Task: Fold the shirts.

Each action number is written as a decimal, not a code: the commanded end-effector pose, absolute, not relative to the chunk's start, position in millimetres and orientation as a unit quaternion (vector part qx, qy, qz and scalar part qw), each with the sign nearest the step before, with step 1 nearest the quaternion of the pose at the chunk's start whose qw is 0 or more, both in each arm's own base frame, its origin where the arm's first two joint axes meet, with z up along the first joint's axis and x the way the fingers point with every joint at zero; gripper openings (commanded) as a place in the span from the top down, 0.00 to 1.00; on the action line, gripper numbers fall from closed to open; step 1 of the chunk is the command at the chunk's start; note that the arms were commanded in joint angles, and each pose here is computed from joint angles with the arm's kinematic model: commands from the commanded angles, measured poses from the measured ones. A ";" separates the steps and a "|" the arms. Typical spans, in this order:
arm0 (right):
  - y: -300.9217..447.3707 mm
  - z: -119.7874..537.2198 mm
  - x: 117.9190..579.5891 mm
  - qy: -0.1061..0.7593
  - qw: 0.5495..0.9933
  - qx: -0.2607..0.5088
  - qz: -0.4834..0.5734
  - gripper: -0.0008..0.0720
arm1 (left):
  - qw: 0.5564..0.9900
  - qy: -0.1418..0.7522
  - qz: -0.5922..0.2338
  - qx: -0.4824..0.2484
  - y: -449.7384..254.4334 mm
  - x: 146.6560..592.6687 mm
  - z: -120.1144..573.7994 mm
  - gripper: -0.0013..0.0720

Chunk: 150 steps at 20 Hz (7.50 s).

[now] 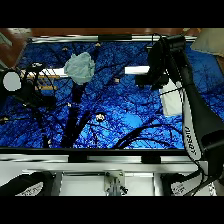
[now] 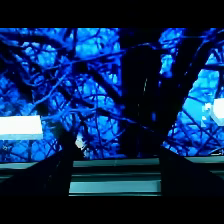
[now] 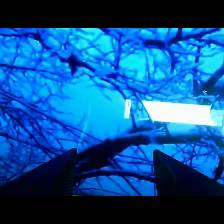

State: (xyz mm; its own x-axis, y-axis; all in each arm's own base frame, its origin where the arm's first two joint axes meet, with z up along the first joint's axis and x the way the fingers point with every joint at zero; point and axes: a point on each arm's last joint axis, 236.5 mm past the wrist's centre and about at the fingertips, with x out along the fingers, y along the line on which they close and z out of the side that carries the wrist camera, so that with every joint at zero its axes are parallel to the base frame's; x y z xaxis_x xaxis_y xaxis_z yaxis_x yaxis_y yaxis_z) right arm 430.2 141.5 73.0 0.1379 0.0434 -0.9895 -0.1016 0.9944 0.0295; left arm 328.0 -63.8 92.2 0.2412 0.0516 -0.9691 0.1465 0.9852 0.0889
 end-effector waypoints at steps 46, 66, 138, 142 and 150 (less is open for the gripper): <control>125.1 171.4 476.0 0.469 0.873 -0.105 0.082 0.19 | 0.948 0.252 -0.190 0.028 -138.1 527.0 280.9 0.94; 116.8 222.0 371.2 0.519 0.840 -0.094 0.128 0.13 | 0.780 0.586 -0.218 0.005 -244.9 298.9 57.1 0.00; 181.6 72.9 464.9 0.500 0.843 0.110 0.164 0.88 | 0.956 0.285 -0.064 -0.018 -60.4 397.3 151.5 0.93; 213.6 9.7 496.1 0.527 0.801 0.253 0.132 0.87 | 0.928 0.349 -0.058 -0.113 -80.8 430.5 82.9 0.93; 167.9 58.4 484.2 0.524 0.812 0.194 0.169 0.27 | 0.818 0.556 -0.045 -0.137 -62.6 368.9 41.5 0.13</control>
State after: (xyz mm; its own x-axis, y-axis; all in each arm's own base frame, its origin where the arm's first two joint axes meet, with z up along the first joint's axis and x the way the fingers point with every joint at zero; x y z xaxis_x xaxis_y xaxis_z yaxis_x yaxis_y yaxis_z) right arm 494.7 194.6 34.1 0.4109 0.4900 -0.7688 0.0033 0.8424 0.5388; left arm 407.2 -80.0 49.3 0.5686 -0.2279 -0.7904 -0.0454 0.9507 -0.3068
